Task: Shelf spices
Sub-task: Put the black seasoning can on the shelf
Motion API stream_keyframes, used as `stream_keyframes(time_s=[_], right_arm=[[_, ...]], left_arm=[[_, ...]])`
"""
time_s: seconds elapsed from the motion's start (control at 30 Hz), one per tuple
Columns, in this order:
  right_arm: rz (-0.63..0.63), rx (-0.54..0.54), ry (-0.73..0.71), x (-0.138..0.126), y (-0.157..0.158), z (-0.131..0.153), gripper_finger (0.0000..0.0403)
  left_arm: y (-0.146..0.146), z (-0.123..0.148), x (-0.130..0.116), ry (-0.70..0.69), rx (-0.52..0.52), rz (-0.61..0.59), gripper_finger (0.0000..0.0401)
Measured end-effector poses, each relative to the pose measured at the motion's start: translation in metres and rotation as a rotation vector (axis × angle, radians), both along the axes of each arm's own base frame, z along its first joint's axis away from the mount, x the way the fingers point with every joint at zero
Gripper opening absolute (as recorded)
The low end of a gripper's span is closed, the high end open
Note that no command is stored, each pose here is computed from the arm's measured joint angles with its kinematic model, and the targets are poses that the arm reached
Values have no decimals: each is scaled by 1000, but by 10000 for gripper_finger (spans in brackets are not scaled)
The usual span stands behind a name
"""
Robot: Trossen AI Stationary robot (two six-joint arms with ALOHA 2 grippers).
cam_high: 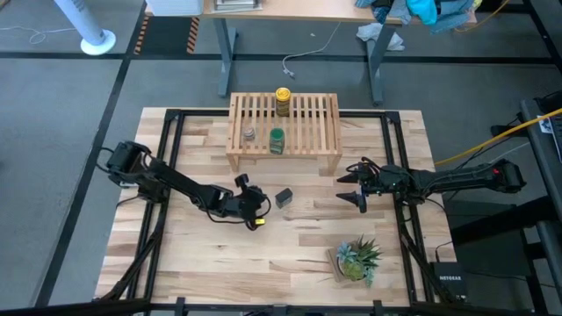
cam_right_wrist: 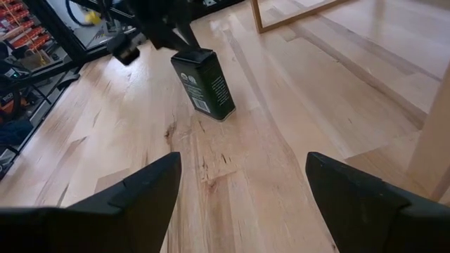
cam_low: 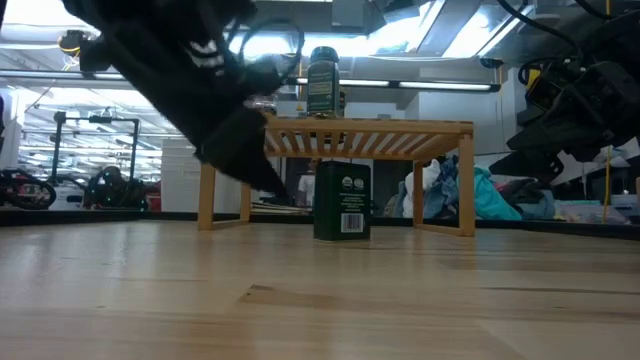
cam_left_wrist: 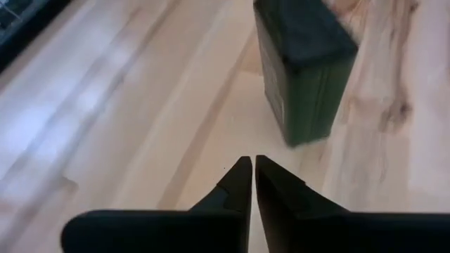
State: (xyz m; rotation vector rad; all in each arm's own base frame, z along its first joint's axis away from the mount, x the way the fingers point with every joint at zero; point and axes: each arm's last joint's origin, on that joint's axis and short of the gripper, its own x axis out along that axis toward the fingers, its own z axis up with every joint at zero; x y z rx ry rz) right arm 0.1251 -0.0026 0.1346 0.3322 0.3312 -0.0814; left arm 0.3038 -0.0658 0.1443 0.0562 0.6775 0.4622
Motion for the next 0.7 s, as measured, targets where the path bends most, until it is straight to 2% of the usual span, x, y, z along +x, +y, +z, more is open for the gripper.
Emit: stream_keyframes(time_s=[0.17, 0.43, 0.7], right_arm=[[0, 0, 0, 0, 0, 0, 312], [0, -1, -3, 0, 0, 0, 312], [1, -1, -5, 0, 0, 0, 312]], left_arm=[[-2, -16, 8, -6, 10, -8, 5], [-4, -27, 18, -60, 25, -34, 2], [-8, -22, 24, -147, 0, -59, 1]])
